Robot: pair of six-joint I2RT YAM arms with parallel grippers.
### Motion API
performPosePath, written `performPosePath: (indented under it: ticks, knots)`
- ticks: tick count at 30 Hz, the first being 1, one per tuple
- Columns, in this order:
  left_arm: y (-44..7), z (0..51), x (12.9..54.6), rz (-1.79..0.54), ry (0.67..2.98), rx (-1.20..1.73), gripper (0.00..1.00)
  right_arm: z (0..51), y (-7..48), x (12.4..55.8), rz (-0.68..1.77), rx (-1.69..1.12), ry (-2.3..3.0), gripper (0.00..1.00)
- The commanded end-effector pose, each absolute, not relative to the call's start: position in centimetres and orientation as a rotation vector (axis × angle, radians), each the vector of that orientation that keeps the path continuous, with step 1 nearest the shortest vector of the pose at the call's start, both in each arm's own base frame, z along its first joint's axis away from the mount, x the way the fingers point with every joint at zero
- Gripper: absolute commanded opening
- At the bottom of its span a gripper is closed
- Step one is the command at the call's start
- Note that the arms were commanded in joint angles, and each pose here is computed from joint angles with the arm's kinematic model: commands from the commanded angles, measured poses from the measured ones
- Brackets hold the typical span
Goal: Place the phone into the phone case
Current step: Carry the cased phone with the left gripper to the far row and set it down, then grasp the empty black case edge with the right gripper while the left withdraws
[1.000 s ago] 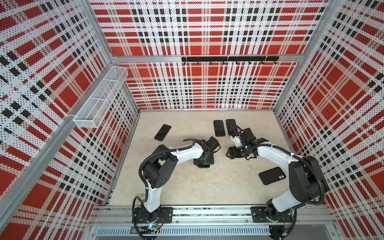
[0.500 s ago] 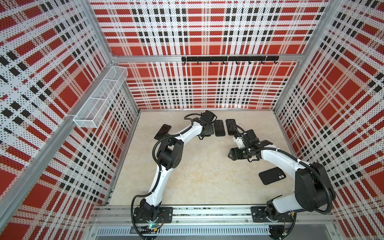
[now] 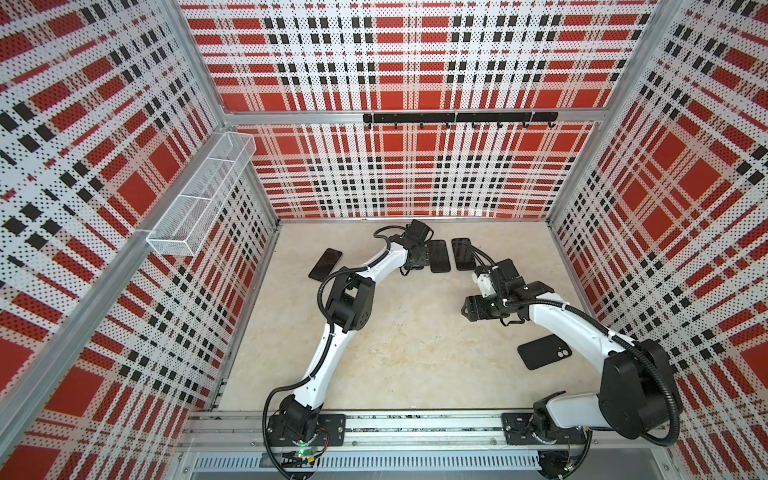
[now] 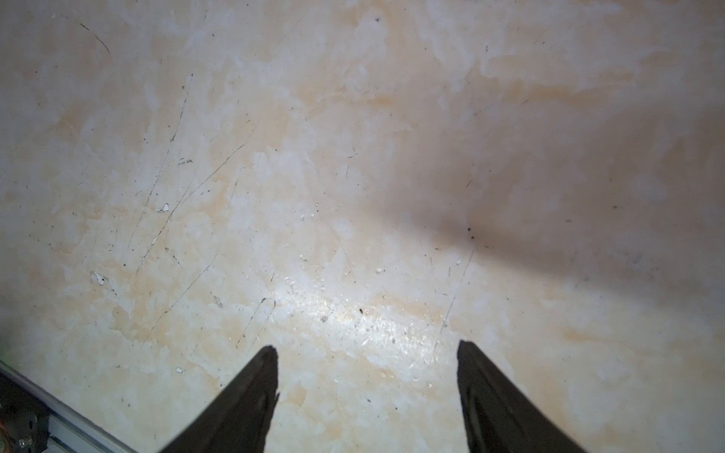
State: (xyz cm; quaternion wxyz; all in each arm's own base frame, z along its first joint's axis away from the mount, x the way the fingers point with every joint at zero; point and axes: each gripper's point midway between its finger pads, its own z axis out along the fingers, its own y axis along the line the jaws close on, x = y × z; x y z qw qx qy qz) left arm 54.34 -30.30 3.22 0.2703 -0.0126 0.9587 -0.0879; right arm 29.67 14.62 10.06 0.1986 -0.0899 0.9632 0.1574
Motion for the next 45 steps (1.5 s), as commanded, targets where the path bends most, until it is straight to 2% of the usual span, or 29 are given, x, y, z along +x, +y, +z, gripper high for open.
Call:
performPosePath:
  ticks: [1,3,6,11,15,16,17,19,26,30,36,39,45]
  knots:
    - [-30.9,2.6,54.2,-0.266,2.589,0.0,0.84,10.8,14.3,30.4,0.417,-0.221,2.674,0.75]
    - [-31.1,3.2,54.1,-0.274,2.578,0.013,0.92,11.1,14.0,30.8,0.403,-0.189,2.655,0.76]
    - [-31.5,4.4,53.9,-0.301,2.562,0.041,0.97,12.0,13.3,31.4,0.365,-0.131,2.607,0.76]
    - [-32.5,8.0,53.6,-0.277,2.477,0.147,0.99,13.0,10.8,32.1,0.447,0.039,2.534,0.76]
    - [-32.9,12.3,53.4,-0.256,2.377,0.203,0.98,14.9,7.8,32.2,0.301,0.111,2.466,0.8]
    - [-32.9,13.7,53.4,-0.259,2.352,0.206,0.98,15.3,6.7,32.1,0.226,0.129,2.454,0.93]
    - [-32.7,14.9,53.3,-0.265,2.33,0.209,0.98,15.5,5.7,32.0,0.155,0.138,2.448,1.0]
    - [-32.5,17.4,53.0,-0.283,2.286,0.226,0.98,15.4,4.3,31.6,0.083,0.157,2.463,1.0]
    - [-28.1,24.8,51.3,-0.279,2.184,0.222,0.98,14.3,2.3,31.1,0.107,0.23,2.531,1.0]
    - [-23.7,27.6,49.9,-0.246,2.123,0.17,0.98,16.2,0.7,30.9,0.015,0.288,2.451,0.94]
    - [-18.0,27.1,47.5,-0.197,2.137,0.183,0.98,15.6,-1.9,29.7,-0.123,0.354,2.495,0.89]
    - [-15.9,25.2,46.5,-0.183,2.168,0.172,0.98,15.3,-2.2,29.4,-0.11,0.407,2.499,0.88]
    - [-13.1,20.2,44.3,-0.143,2.233,0.129,0.98,12.0,-2.6,27.5,-0.084,0.563,2.617,0.79]
